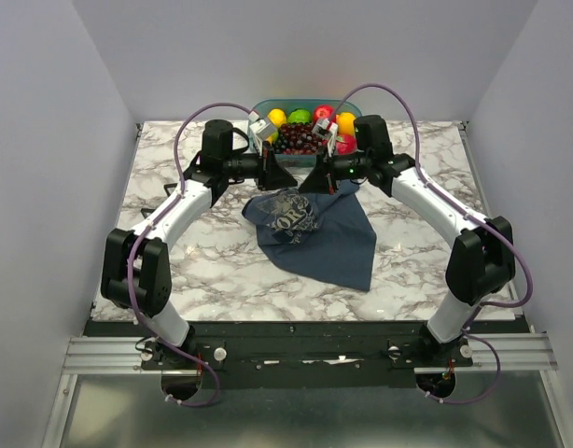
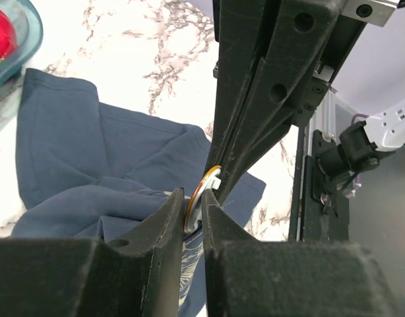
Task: Remove the brooch from the garment
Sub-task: Open the brooch over the flattened clothing, then remove the brooch from the flattened clothing.
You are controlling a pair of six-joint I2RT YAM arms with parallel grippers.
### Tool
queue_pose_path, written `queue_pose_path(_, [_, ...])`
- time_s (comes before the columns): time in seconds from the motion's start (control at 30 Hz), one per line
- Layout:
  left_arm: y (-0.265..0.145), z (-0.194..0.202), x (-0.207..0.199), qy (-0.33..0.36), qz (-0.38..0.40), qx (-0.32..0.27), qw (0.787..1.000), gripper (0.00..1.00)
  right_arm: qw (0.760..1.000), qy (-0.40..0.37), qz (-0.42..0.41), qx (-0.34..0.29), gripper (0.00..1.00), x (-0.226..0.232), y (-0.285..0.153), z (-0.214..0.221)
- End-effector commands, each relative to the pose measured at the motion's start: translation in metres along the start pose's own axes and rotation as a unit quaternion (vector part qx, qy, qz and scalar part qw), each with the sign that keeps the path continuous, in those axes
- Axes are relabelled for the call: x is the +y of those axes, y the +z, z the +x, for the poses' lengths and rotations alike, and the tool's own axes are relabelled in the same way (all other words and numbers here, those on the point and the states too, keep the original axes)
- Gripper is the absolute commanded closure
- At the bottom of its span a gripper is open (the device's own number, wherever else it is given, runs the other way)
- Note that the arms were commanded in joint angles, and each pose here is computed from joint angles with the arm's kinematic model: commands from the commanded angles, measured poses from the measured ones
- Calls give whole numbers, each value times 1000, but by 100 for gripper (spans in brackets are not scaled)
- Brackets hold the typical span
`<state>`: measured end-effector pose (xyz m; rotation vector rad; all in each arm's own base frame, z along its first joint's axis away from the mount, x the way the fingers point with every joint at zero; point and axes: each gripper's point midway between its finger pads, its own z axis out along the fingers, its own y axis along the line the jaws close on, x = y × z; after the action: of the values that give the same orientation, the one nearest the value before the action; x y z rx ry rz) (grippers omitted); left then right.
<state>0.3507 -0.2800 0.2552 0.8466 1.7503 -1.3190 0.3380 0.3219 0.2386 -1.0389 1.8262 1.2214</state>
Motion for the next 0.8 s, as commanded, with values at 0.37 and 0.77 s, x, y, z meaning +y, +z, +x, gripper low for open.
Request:
queue_pose_path(0.37, [-26, -2, -30, 37, -7, 18, 999, 2, 978, -188, 23, -84, 100, 43, -14, -66])
queue_pose_path(0.77, [-78, -6, 28, -55, -190, -73, 978, 1, 913, -364, 108, -147, 100, 43, -6, -71])
